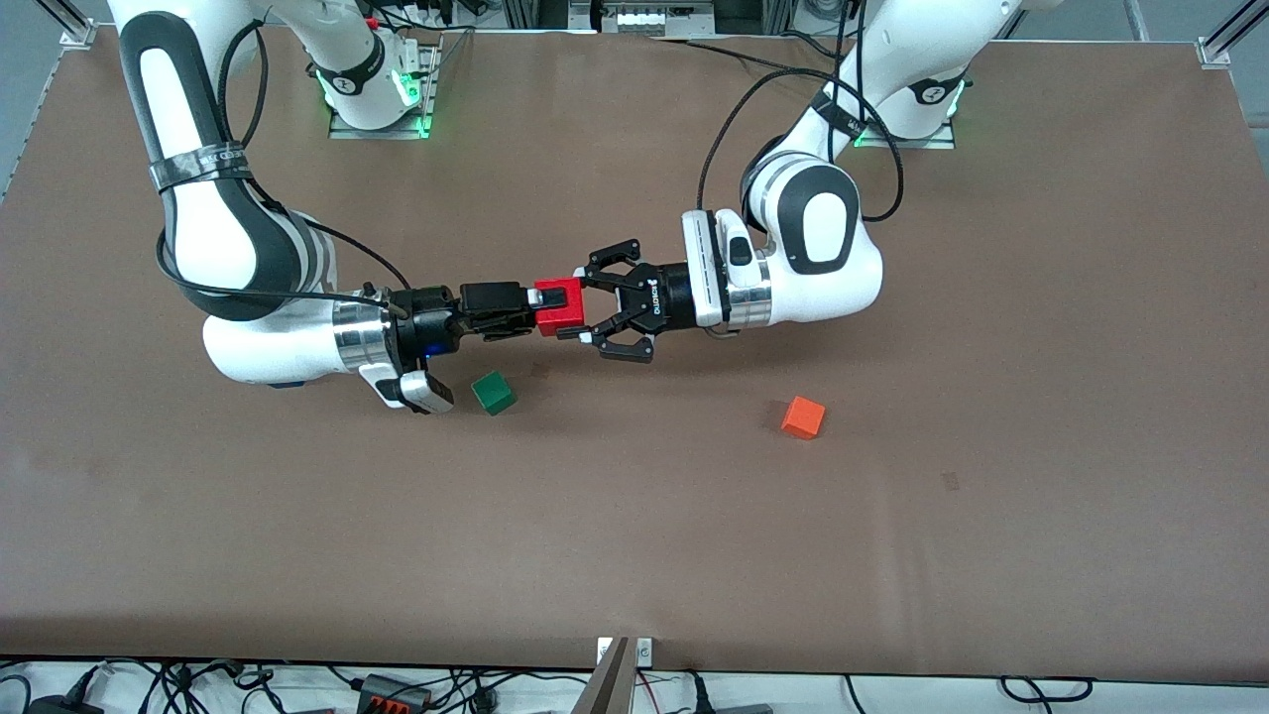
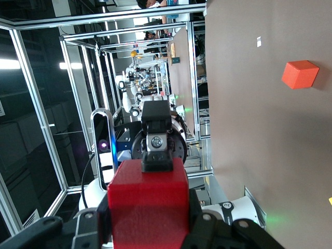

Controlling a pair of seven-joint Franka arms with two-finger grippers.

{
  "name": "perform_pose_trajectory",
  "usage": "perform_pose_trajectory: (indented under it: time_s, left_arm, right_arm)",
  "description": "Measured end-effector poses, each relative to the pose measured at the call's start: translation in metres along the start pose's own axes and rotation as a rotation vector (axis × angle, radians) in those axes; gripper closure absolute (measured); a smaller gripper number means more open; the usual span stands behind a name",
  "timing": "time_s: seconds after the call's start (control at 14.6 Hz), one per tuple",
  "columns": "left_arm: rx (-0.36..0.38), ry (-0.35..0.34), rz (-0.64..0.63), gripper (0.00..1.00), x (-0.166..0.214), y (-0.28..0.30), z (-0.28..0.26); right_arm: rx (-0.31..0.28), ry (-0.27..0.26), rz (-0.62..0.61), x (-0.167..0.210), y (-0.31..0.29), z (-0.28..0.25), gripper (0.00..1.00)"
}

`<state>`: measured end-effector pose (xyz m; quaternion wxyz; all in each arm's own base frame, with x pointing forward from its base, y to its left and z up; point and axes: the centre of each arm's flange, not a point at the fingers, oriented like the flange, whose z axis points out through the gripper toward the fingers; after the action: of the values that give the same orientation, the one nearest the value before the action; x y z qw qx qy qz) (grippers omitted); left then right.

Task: Pass red block to right arm, stack on blue
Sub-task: 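Carry the red cube with the right gripper above the blue cube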

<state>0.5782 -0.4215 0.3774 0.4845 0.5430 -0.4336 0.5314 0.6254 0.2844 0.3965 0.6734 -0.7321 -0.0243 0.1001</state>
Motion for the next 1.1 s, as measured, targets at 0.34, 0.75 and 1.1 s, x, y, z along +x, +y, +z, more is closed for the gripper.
perform_pose_trajectory:
  time_s: [0.34, 0.75, 1.1]
  left_arm:
    - [0.001, 0.006, 0.016, 0.3, 0.005, -0.002, 0.0]
    - [0.009, -0.035, 0.065, 0.0, 0.007, -0.023, -0.022]
    - [-0.121, -0.102, 0.079, 0.0, 0.013, -0.052, -0.067]
  right_arm:
    - [-0.001, -0.001, 0.002, 0.0, 0.002, 0.0, 0.44]
    - [-0.023, 0.004, -0.009, 0.003, 0.002, -0.003, 0.44]
    - [-0.272, -0.043, -0.029, 0.003, 0.031, -0.046, 0.44]
